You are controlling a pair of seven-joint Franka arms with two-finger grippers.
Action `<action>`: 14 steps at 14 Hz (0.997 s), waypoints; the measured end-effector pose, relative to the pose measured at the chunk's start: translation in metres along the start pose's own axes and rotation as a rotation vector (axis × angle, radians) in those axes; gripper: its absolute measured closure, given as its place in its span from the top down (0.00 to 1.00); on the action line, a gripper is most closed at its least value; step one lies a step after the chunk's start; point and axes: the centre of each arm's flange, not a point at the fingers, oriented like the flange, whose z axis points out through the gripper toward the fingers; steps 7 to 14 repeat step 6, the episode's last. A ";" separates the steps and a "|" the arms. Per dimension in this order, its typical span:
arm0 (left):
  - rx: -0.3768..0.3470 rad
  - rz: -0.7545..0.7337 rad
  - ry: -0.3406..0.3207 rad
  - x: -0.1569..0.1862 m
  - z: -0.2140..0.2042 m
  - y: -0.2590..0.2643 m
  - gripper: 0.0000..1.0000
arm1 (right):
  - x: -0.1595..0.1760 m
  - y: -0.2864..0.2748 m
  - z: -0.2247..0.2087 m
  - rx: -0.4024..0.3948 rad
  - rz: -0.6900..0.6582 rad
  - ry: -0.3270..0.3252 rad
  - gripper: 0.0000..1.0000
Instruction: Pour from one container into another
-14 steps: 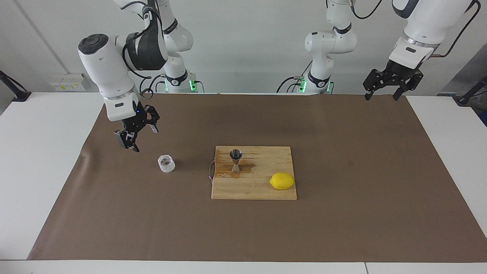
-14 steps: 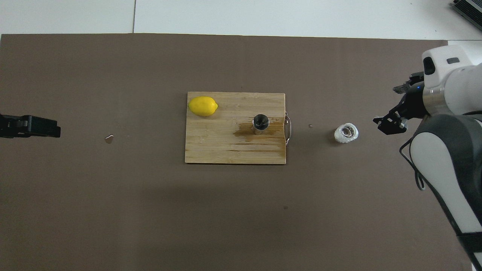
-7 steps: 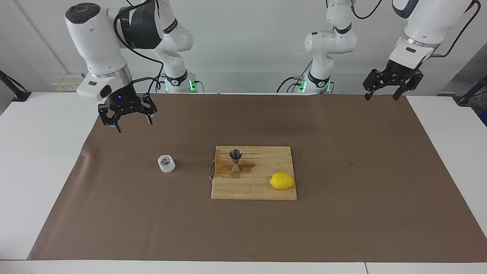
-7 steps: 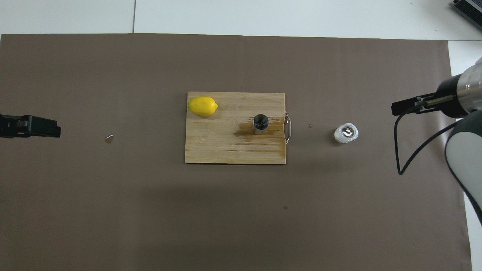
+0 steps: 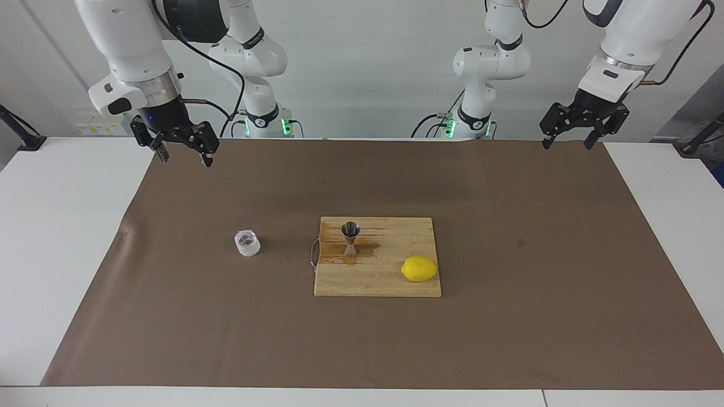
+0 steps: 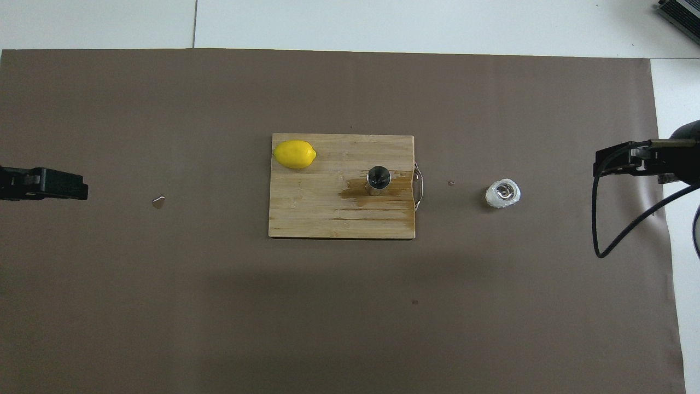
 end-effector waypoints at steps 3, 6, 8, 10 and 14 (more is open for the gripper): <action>0.000 0.000 0.000 0.000 0.000 0.000 1.00 | -0.001 0.005 0.002 0.001 0.010 -0.018 1.00; 0.000 0.000 0.000 0.000 0.000 0.000 1.00 | -0.006 0.002 0.003 0.001 0.004 -0.045 1.00; 0.000 0.000 0.000 0.000 0.000 0.000 1.00 | -0.006 0.002 0.003 0.001 0.004 -0.045 1.00; 0.000 0.000 0.000 0.000 0.000 0.000 1.00 | -0.006 0.002 0.003 0.001 0.004 -0.045 1.00; 0.000 0.000 0.000 0.000 0.000 0.000 1.00 | -0.006 0.002 0.003 0.001 0.004 -0.045 1.00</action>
